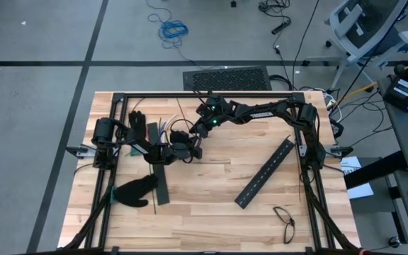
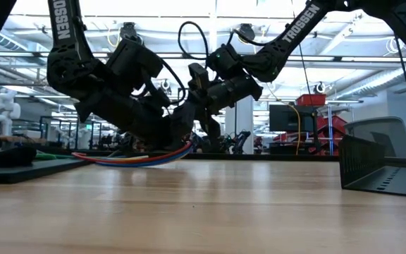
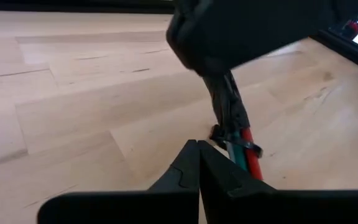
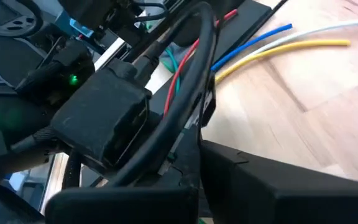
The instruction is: Ziptie cables
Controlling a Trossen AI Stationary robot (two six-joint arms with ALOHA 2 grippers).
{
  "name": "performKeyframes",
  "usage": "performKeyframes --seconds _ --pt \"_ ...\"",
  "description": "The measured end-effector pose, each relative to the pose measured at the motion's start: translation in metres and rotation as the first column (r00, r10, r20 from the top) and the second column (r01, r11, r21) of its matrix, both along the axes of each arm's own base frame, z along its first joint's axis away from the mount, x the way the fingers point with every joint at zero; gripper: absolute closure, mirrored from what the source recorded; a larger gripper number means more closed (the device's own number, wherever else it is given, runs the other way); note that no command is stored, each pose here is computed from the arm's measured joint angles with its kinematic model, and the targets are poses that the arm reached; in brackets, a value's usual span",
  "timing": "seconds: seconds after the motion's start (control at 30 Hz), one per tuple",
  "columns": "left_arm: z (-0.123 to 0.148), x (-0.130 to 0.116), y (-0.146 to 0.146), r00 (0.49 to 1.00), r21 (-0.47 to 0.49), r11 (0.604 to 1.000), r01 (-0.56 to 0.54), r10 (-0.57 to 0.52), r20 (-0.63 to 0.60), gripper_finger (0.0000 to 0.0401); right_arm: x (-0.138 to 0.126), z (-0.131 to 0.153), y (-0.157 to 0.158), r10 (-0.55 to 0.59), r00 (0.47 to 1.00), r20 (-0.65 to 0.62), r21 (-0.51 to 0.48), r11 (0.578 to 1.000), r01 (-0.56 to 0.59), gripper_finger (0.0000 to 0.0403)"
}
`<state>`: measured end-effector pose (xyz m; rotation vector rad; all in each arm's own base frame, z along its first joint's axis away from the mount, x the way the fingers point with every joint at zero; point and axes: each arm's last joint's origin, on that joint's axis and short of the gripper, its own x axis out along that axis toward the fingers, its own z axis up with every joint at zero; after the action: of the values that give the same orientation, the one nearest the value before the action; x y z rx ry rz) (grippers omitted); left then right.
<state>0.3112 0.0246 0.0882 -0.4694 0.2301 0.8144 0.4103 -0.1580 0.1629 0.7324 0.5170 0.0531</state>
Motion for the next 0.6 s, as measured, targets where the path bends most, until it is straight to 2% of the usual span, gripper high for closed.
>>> performKeyframes --seconds 0.23,0.3,0.6 --pt "-0.001 0.000 -0.003 0.999 -0.021 0.999 0.044 -0.045 -0.009 0.0383 -0.008 -0.012 -0.002 -0.028 0.991 -0.130 -0.047 0.999 0.022 0.0403" --pt "-0.001 0.001 -0.004 0.998 -0.026 0.998 0.060 -0.060 -0.008 0.0371 -0.009 -0.016 -0.002 -0.021 0.989 -0.145 -0.077 0.997 0.010 0.0403" --pt "-0.003 0.000 -0.006 0.994 -0.054 0.993 0.103 -0.105 -0.026 0.0314 -0.006 -0.016 0.002 -0.070 0.984 -0.164 -0.091 0.994 0.056 0.0403"
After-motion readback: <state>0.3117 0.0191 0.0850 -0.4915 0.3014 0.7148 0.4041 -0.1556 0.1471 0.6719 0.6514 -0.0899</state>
